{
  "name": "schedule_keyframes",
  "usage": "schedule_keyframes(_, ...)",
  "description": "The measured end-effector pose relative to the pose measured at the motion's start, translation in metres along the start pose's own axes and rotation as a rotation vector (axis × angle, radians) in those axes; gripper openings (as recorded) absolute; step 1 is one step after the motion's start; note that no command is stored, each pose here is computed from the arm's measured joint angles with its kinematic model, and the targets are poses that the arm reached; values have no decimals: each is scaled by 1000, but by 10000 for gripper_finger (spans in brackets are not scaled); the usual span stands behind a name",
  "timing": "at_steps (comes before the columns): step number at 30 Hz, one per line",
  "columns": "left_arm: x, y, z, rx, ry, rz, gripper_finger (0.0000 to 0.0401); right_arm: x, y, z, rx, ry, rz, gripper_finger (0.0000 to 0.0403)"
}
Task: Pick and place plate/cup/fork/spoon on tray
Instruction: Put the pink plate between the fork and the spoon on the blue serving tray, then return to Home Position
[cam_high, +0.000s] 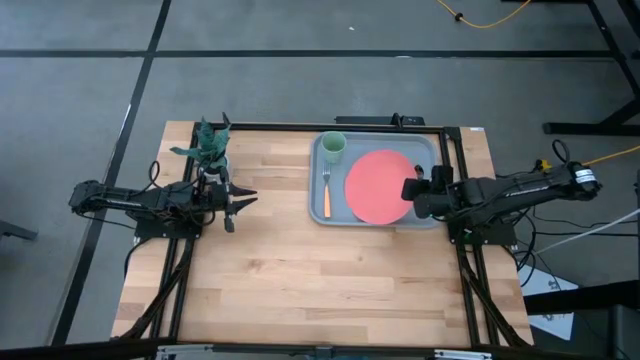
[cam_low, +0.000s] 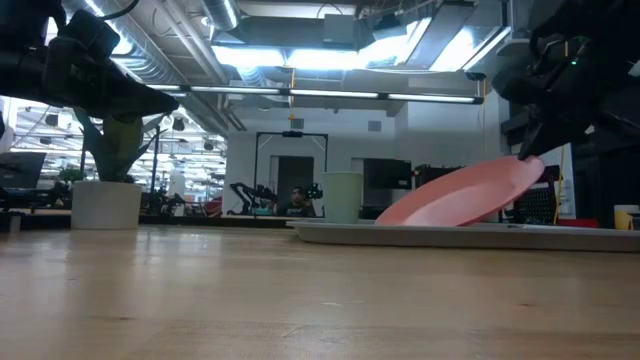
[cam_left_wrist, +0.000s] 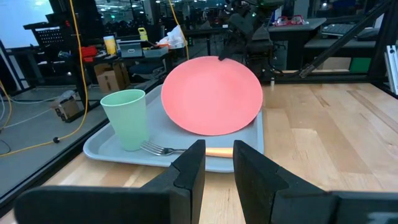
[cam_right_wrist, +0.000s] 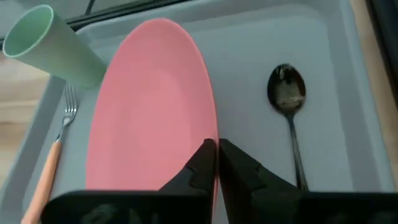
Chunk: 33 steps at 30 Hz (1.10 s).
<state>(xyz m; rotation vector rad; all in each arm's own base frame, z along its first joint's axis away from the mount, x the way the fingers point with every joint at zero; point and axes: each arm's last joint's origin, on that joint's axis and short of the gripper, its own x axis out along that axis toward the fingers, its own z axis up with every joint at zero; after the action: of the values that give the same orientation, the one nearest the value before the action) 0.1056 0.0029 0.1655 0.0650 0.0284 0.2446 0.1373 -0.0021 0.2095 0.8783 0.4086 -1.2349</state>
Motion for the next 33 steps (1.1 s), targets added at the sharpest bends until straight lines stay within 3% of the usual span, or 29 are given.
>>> schedule_keyframes(12, 0, 0, 0, 0, 0, 0, 76, 7, 4, -6, -108, -30, -44, 23)
schedule_keyframes(20, 0, 0, 0, 0, 0, 0, 76, 12, 6, -10, -140, -44, -71, 80)
schedule_keyframes(24, 0, 0, 0, 0, 0, 0, 76, 12, 7, -10, -140, -62, -68, 87)
schedule_keyframes(28, 0, 0, 0, 0, 0, 0, 76, 12, 12, -11, -146, -51, -25, 87)
schedule_keyframes(33, 0, 0, 0, 0, 0, 0, 76, 12, 25, -13, -265, 1, 79, 87)
